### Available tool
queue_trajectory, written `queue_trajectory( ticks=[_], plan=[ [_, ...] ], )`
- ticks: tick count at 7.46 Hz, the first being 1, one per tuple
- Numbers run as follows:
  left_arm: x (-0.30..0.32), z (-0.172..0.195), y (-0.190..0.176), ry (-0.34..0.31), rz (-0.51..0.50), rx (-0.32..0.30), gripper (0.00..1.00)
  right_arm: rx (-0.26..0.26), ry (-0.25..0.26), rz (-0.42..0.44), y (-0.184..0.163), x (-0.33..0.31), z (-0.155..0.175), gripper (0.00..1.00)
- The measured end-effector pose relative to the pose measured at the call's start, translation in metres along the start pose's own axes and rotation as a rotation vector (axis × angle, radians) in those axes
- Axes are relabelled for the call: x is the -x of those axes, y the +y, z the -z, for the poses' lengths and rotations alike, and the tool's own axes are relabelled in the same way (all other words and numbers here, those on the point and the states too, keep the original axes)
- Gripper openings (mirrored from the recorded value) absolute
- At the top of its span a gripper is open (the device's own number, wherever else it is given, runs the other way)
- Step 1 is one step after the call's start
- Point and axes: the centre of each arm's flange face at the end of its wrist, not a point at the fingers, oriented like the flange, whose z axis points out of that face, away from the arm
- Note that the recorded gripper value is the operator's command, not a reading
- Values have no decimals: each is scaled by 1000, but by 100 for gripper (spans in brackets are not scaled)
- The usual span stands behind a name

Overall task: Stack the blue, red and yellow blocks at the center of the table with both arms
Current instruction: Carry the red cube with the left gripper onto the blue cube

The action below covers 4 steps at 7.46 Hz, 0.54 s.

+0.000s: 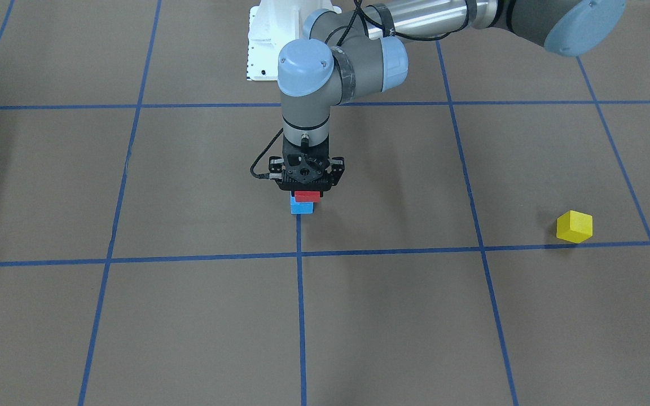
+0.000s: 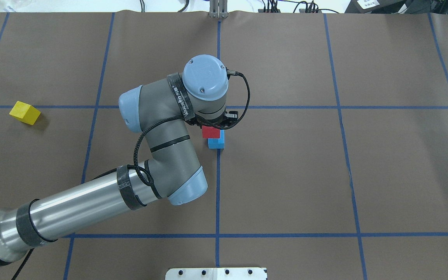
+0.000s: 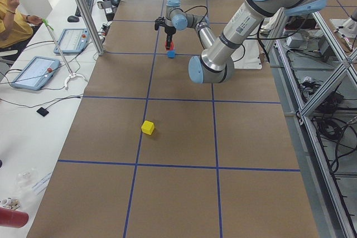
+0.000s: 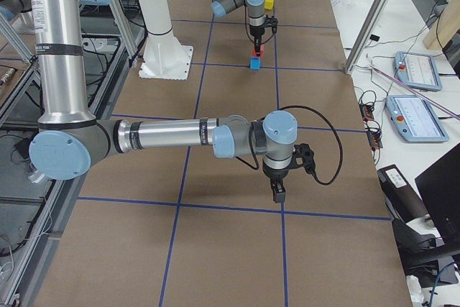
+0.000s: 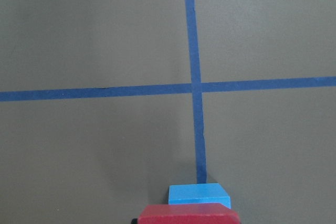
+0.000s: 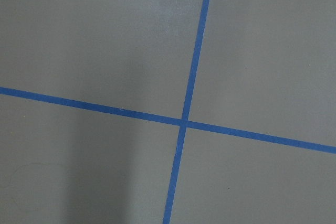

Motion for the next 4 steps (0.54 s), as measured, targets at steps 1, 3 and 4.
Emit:
queue_trajectory(
  ticks=[1,3,4],
  plan=[
    [-2,-2,4,2,-6,3,1,1,0,-1,1,0,0,100],
    [-6,-3,8,5,-14,8,38,1,0,-1,1,0,0,100],
    [-6,-3,9,6,-16,8,63,0,0,-1,0,0,0,100]
  ],
)
